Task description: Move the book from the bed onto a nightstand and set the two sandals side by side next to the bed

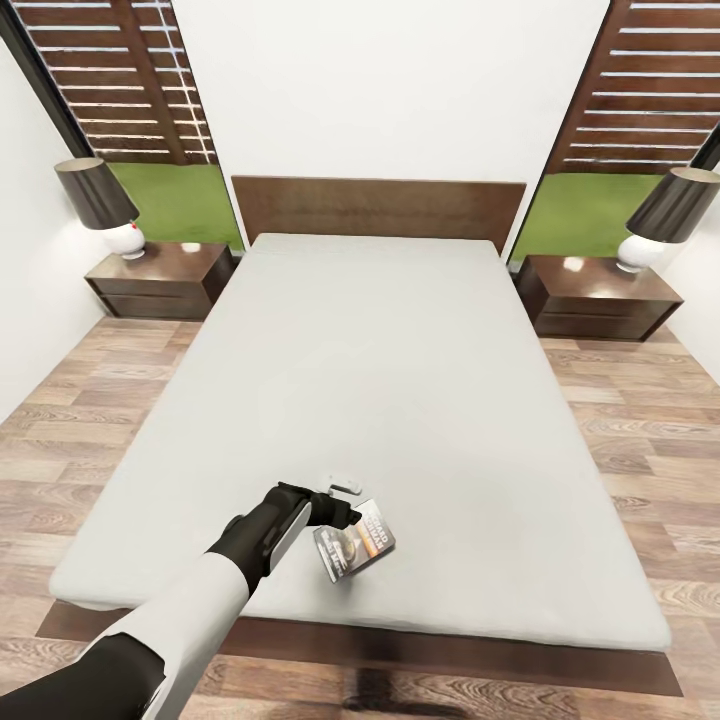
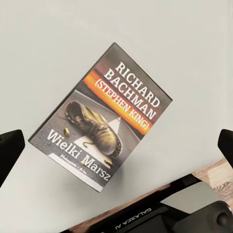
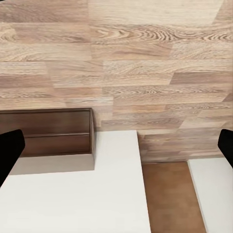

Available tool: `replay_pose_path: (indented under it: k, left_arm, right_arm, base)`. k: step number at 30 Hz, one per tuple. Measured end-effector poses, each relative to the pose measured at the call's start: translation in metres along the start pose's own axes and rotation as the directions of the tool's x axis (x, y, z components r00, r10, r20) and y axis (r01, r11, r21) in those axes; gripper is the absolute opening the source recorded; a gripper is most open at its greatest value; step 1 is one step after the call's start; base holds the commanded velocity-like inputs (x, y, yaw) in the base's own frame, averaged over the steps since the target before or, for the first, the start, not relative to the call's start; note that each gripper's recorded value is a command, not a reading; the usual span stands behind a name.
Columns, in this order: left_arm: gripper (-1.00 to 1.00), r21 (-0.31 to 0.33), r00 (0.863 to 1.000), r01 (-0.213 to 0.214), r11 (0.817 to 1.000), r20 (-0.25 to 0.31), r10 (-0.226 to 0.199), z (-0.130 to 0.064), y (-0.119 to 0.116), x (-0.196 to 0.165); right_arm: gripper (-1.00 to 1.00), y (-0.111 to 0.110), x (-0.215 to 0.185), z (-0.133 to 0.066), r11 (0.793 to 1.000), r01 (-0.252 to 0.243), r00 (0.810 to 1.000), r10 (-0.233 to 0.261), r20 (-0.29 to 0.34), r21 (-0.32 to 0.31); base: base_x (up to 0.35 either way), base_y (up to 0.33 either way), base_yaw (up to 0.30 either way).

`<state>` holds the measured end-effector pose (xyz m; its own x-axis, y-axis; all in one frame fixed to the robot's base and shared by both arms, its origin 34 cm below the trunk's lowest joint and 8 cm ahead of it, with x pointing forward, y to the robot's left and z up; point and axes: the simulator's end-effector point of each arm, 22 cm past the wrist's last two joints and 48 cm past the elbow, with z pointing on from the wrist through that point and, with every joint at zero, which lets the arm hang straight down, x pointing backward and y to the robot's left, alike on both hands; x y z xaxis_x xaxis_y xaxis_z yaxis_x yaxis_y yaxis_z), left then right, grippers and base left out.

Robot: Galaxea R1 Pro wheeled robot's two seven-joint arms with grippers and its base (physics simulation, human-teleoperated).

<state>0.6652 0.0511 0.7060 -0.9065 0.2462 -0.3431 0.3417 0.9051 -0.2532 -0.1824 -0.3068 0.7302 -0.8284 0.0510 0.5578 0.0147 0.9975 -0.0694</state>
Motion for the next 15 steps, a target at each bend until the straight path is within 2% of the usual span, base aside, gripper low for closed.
replay_pose_path:
  k: [7,15]
  left_arm:
    - [1.00,0.001,1.000,0.000,1.000,0.000,0.000,0.0000,-0.0003,0.0000]
    - [1.00,0.001,1.000,0.000,1.000,0.000,0.000,0.0001,-0.0004,-0.0001]
  right_arm:
    - [1.00,0.0000,0.0000,0.0000,1.000,0.000,1.000,0.000,0.000,0.000]
    - [1.00,0.0001,0.0001,0.0000,1.000,0.001,1.000,-0.001,0.000,0.000]
  base:
    - [0.000,-0.001,-0.091]
    - [0.000,0.000,-0.229]
